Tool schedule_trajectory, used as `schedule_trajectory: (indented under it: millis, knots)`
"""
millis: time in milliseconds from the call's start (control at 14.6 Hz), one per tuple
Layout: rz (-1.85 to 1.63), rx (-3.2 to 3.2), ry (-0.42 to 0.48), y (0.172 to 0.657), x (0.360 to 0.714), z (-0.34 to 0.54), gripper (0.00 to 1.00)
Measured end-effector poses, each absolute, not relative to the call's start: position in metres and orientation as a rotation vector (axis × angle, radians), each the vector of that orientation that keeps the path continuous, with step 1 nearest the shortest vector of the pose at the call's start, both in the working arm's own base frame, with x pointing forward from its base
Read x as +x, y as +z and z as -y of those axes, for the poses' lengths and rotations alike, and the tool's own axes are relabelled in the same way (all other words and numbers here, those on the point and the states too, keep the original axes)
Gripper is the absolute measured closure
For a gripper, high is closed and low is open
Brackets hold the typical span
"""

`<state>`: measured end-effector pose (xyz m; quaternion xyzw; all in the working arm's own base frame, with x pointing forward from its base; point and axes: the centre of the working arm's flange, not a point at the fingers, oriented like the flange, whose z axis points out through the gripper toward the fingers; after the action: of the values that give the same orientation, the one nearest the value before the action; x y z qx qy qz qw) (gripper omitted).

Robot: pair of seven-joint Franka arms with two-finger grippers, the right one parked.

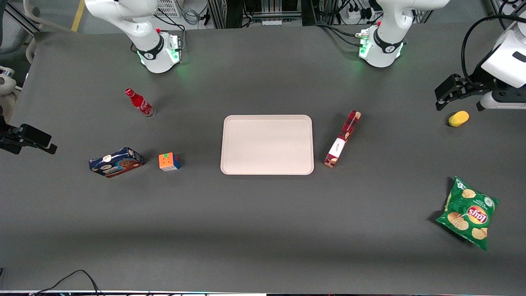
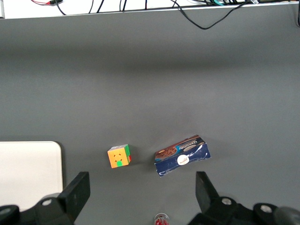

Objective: Place red cookie box on tray
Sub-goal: 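Lower the open left gripper over the red tartan cookie box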

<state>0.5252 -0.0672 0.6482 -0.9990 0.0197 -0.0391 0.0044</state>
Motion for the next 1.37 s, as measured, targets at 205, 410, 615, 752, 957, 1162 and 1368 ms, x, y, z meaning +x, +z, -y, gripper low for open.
schedule_trajectory:
  millis: [205,410,615,752,957,1162,1368]
  knots:
    - [-0.062,-3.130,-0.124,0.648,0.525,0.067,0.00]
    - [-0.069,-3.130,-0.132,0.645,0.527,0.070,0.00]
    - [-0.170,-3.135,-0.053,0.613,0.531,0.081,0.00]
    - [-0.234,-3.122,0.056,0.572,0.527,0.098,0.00]
    - [-0.318,-3.101,0.151,0.494,0.518,0.120,0.00]
    - [-0.464,-3.062,0.225,0.434,0.493,0.162,0.00]
    - [-0.611,-3.029,0.223,0.393,0.468,0.204,0.00]
